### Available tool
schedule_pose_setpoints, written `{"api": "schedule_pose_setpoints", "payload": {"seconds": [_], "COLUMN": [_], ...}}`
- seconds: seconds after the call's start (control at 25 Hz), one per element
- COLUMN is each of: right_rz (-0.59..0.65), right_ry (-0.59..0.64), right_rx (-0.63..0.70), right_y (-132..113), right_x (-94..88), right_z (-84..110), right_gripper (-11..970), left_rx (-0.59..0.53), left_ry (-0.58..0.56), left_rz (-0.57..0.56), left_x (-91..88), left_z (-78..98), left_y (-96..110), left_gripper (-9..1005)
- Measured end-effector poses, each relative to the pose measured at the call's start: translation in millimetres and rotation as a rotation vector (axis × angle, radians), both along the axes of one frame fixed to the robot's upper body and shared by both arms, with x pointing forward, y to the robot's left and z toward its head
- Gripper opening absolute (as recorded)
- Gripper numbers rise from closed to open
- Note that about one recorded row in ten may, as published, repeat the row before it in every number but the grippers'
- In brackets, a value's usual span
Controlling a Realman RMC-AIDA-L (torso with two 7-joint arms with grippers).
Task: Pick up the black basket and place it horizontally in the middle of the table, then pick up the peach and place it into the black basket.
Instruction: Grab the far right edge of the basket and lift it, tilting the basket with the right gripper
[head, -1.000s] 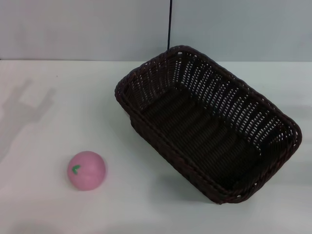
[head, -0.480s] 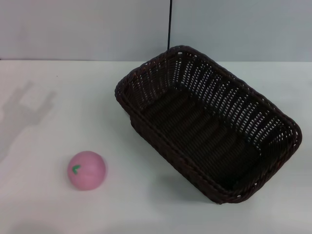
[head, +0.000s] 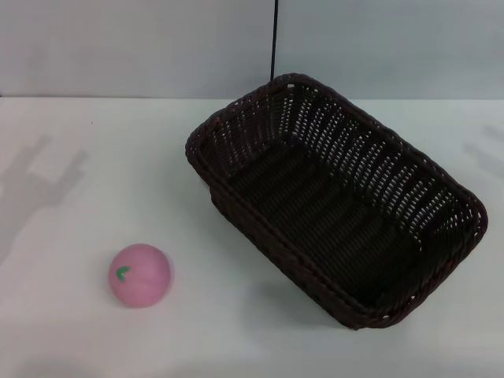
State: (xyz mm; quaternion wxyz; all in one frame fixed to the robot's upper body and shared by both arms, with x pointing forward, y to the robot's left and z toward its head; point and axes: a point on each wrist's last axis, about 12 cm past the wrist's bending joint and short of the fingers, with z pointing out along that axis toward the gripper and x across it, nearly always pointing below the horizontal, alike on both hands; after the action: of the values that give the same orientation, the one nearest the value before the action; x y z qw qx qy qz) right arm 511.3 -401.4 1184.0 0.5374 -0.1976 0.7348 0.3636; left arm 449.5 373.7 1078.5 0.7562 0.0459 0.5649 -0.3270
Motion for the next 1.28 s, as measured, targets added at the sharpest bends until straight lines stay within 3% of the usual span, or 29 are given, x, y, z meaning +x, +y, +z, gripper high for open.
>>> {"api": "schedule_pose_setpoints", "payload": {"seconds": [0.08,0.32,0.44,0.64,0.84,1.28], "right_rz": [0.007,0.075,0.121,0.177,0.253,0.289], "right_ry": [0.051,0.258,0.385,0.478,0.563,0.594], "right_rx": [-0.033,-0.173,-0.327,-0.462,-0.604,-0.614], "right_y": [3.4,21.2,33.7,50.3,71.8,84.9], "right_x": [7.4,38.7,59.5,78.2,89.3,92.4], "right_z": [7.6,23.5,32.4,35.9,29.0,9.8], "right_gripper": [589,748,763,788,785,785], "left_rx": [-0.003,-0.005,-0.009,-0.001,0.000,-0.001], "left_ry": [0.006,0.016,0.023,0.044,0.057,0.067], "left_rz": [0.003,0.010,0.014,0.009,0.011,0.014], "left_x": [-0.7,-1.0,-0.5,-0.8,-2.7,-5.2], "left_z": [-1.3,-3.3,-4.7,-8.8,-13.4,-17.6], "left_y": [-0.2,-0.8,-2.2,-6.2,-10.0,-13.0], "left_gripper": [798,797,797,797,796,796]}}
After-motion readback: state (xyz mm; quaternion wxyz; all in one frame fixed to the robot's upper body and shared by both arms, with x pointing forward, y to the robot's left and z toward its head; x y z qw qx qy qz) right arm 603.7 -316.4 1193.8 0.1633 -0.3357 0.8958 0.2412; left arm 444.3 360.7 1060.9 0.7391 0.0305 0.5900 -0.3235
